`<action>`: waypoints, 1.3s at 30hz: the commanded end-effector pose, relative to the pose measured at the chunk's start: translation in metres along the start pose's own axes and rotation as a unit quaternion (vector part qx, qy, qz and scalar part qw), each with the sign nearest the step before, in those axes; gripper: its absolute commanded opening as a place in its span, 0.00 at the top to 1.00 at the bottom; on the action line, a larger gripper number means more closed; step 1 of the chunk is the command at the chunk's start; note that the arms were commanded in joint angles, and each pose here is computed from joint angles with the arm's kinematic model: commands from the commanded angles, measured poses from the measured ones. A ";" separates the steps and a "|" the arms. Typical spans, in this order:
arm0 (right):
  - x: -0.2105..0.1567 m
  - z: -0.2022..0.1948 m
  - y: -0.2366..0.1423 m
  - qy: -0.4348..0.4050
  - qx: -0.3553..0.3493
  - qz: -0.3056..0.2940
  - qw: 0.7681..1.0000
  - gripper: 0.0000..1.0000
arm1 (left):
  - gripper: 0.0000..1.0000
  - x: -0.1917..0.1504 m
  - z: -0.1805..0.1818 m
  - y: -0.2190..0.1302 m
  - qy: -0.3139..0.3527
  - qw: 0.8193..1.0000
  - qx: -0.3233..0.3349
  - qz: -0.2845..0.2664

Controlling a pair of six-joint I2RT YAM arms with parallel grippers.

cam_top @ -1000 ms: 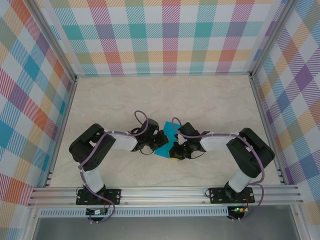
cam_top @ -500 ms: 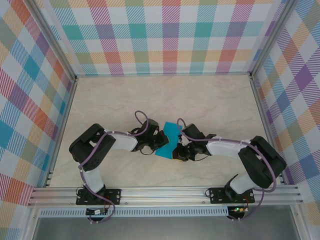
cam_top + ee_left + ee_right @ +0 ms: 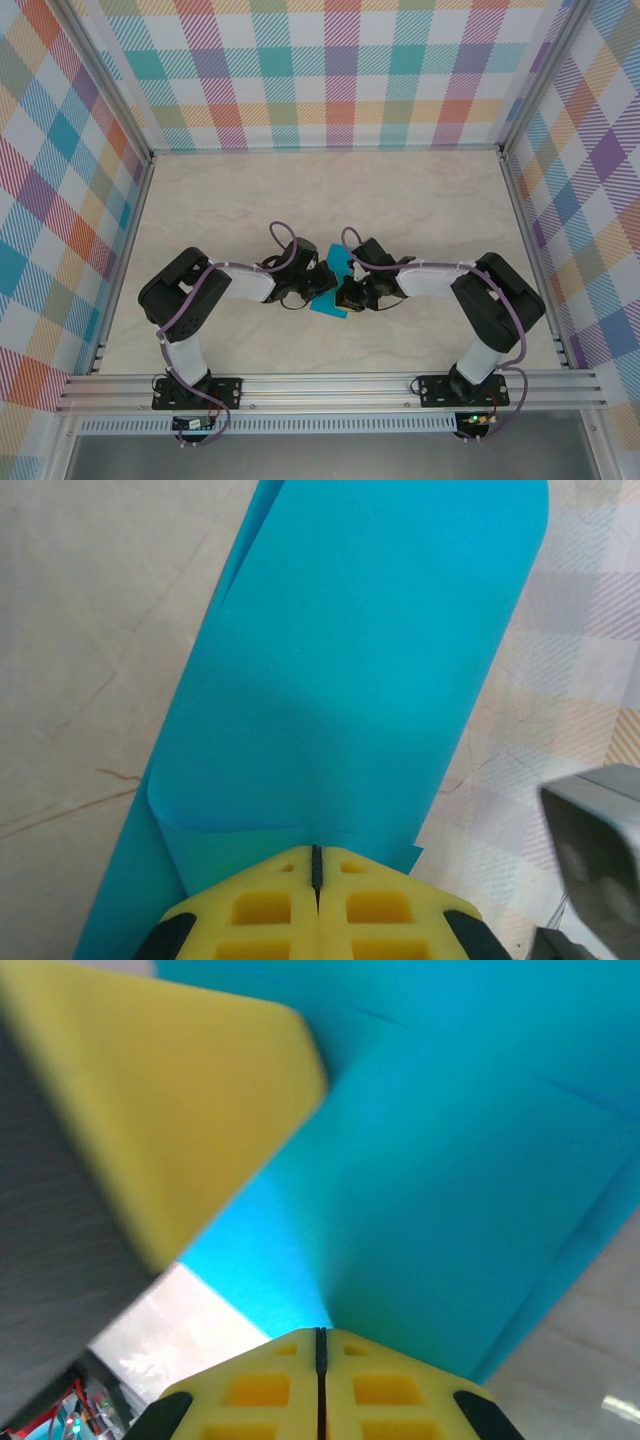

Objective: Fold a paper plane with a square sheet of paper (pick it up from the middle)
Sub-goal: Fold the triangle a second time at the center of the table.

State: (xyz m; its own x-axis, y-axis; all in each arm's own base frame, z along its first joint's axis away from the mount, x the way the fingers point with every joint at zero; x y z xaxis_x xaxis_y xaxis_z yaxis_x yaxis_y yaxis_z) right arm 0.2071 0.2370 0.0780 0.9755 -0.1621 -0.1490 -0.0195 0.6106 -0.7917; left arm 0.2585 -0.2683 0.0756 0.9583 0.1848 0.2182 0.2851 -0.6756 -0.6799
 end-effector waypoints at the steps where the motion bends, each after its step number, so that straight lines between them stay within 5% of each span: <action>1: -0.007 -0.024 0.011 0.024 -0.039 0.013 0.999 0.93 | 0.95 -0.013 0.015 0.005 0.000 0.999 0.033 0.024; 14: -0.013 -0.047 0.016 0.034 -0.093 0.023 0.995 0.95 | 0.82 -0.006 -0.012 -0.022 0.044 0.999 -0.001 -0.007; 39: -0.015 -0.055 0.017 0.032 -0.118 0.028 0.992 0.96 | 0.93 0.002 0.027 -0.002 0.024 0.994 0.107 0.003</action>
State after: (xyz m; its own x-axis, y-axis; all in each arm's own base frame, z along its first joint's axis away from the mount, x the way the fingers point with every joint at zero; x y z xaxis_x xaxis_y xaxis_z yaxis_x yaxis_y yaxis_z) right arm 0.2060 0.2350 0.0737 0.9794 -0.1438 -0.1416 -0.0222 0.6203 -0.7840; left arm 0.2537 -0.2689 0.0781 0.9623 0.1152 0.2465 0.2626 -0.6311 -0.7299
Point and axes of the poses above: each hand's point on the last joint's axis, 136 mm out from that joint toward the fingers, its own y axis out along the fingers, its own z axis along the line the jaws close on, x = y × z, the point moved 8 cm from there along -y, back along the fingers, and after that the axes turned 10 degrees about y, right-handed, at the moved point
